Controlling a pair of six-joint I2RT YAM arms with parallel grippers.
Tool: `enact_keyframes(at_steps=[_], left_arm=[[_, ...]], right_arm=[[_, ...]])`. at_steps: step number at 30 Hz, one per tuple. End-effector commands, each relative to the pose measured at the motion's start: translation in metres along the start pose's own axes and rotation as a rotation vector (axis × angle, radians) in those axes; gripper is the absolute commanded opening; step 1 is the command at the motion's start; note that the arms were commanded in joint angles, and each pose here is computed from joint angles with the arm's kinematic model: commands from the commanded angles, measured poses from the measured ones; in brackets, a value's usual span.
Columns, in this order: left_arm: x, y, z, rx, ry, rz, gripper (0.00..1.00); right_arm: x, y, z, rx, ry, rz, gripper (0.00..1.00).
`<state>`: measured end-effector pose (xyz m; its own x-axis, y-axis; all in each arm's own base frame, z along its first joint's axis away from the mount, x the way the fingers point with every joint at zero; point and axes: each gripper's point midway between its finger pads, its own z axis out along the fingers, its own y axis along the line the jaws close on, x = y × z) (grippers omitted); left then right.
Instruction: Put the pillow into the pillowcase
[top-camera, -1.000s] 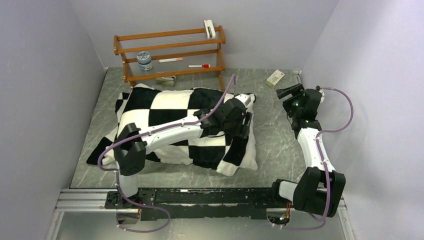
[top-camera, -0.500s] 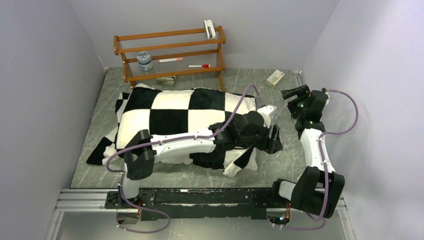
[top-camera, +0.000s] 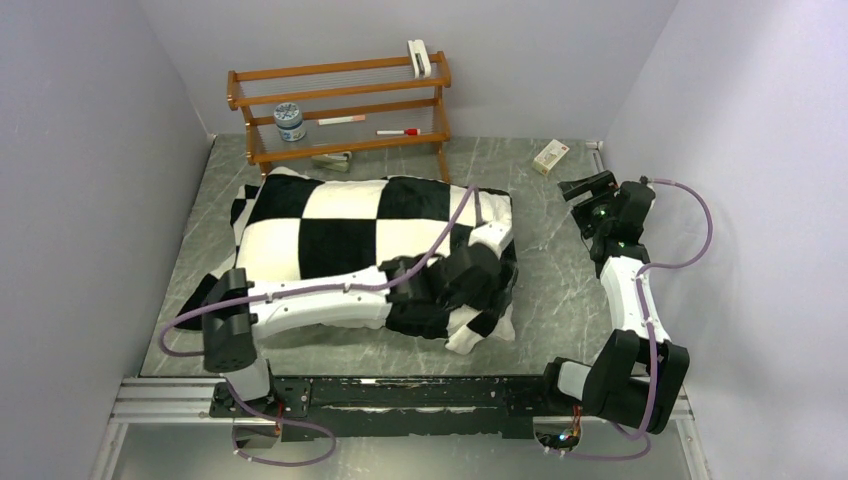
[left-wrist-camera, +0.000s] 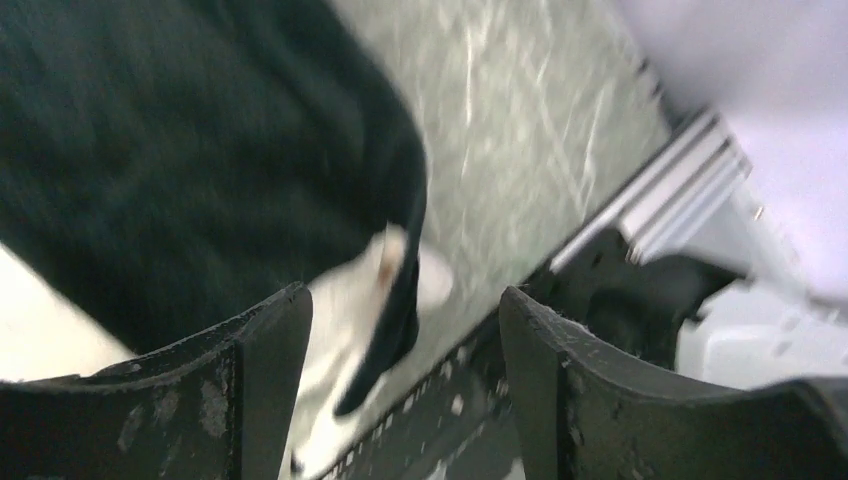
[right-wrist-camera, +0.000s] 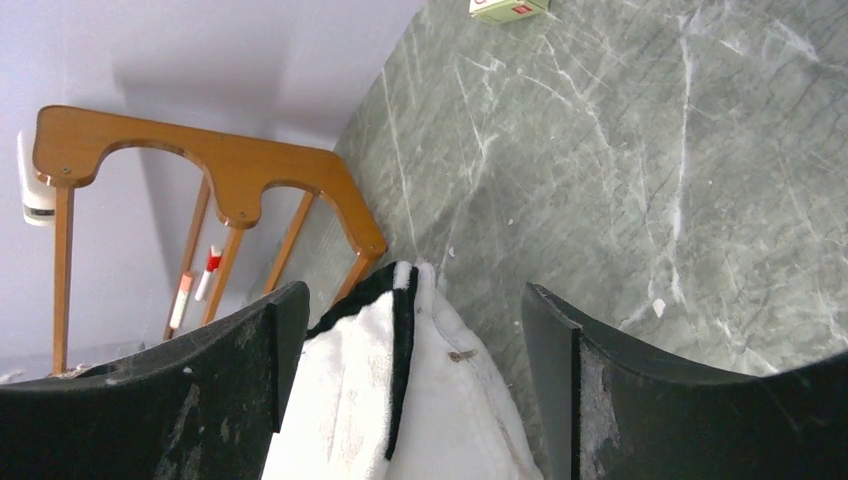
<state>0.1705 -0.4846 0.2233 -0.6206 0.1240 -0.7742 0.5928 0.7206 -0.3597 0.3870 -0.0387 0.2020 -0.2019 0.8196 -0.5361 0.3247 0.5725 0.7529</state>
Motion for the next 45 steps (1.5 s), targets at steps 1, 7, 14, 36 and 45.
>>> enact_keyframes(at_steps=[1,7,14,36,45], left_arm=[[0.046,-0.003,-0.006,0.06,0.047,-0.05,0.73],[0.074,-0.077,0.008,0.264,0.094,-0.023,0.72],[0.04,-0.108,-0.007,0.352,-0.022,0.014,0.72],[0.013,0.085,0.086,-0.725,-0.092,0.481,0.97],[0.095,0.17,0.141,-0.928,0.102,0.695,0.81]], right_arm=[[-0.01,0.009,-0.002,-0.029,-0.017,-0.016,0.81],[-0.01,0.005,-0.007,-0.009,-0.026,-0.016,0.81],[-0.014,0.001,-0.007,0.003,-0.03,-0.017,0.81],[-0.002,-0.016,0.005,0.031,0.015,0.001,0.82],[0.002,-0.02,0.005,0.032,0.022,-0.009,0.82]])
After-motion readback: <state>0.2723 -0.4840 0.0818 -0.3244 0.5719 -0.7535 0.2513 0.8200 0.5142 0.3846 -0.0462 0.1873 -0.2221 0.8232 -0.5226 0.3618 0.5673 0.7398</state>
